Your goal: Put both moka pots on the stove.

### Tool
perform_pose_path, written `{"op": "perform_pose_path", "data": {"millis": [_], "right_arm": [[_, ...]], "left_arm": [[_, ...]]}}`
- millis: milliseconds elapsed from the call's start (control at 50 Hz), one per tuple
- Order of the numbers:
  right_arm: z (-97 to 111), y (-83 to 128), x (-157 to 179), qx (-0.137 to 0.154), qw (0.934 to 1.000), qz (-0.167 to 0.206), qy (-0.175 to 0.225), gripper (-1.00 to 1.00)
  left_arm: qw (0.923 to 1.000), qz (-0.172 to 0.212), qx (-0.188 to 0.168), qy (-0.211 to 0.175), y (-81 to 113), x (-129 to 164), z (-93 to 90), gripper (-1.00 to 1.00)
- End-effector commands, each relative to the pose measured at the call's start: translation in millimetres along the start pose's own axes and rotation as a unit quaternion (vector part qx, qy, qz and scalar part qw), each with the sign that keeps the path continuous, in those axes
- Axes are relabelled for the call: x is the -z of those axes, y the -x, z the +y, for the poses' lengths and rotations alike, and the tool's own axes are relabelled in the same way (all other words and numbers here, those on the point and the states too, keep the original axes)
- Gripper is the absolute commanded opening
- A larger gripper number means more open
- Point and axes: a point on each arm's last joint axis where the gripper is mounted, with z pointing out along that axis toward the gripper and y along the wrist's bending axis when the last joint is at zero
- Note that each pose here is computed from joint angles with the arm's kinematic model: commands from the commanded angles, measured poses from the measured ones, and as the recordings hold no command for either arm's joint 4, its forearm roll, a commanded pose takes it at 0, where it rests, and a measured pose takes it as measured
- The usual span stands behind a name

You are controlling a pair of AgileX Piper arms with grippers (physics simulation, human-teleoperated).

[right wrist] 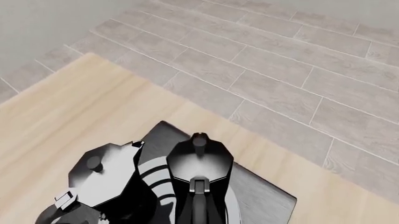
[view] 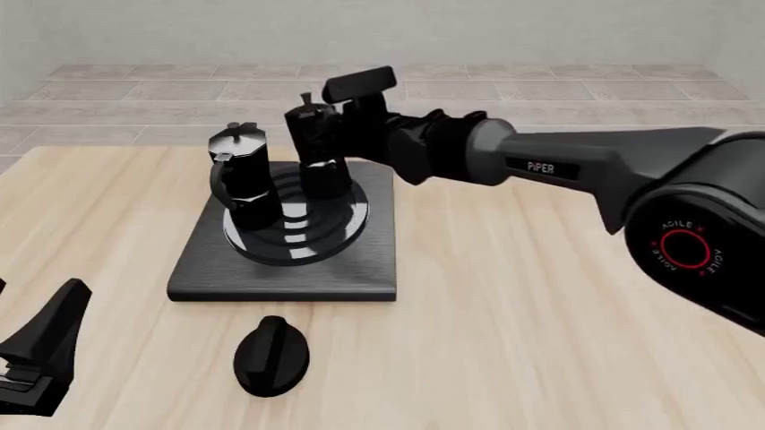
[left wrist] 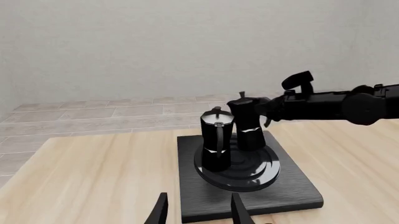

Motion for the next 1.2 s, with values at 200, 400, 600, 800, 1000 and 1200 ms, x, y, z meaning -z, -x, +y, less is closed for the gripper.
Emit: {"op": "perform_pose_path", "data": {"millis": [200,400,600,800,1000,1200], "right_arm": [[-1,-20,13,-0.040,0.9982,0.044,-0.006,-1.00],[-2,-32,17,-0.042,0.9970,0.065,-0.008,-1.00],[-2,-43,20,-0.043,0.9959,0.079,-0.010,1.00],[-1,-39,29,-0.040,0.9961,0.078,-0.008,1.00],[1,-37,46,-0.038,0.9966,0.073,-0.006,1.00],[3,-34,77,-0.037,0.9972,0.065,-0.003,1.00]], "left_arm": [[1.0000,0.000,0.000,0.000,0.0,0,0.0,1.00],[1.0000,0.000,0.000,0.000,0.0,0,0.0,1.00],[1.0000,0.000,0.000,0.000,0.0,0,0.0,1.00],[1.0000,0.000,0.000,0.000,0.0,0,0.0,1.00],[1.0000,0.000,0.000,0.000,0.0,0,0.0,1.00],[1.0000,0.000,0.000,0.000,0.0,0,0.0,1.00]]}}
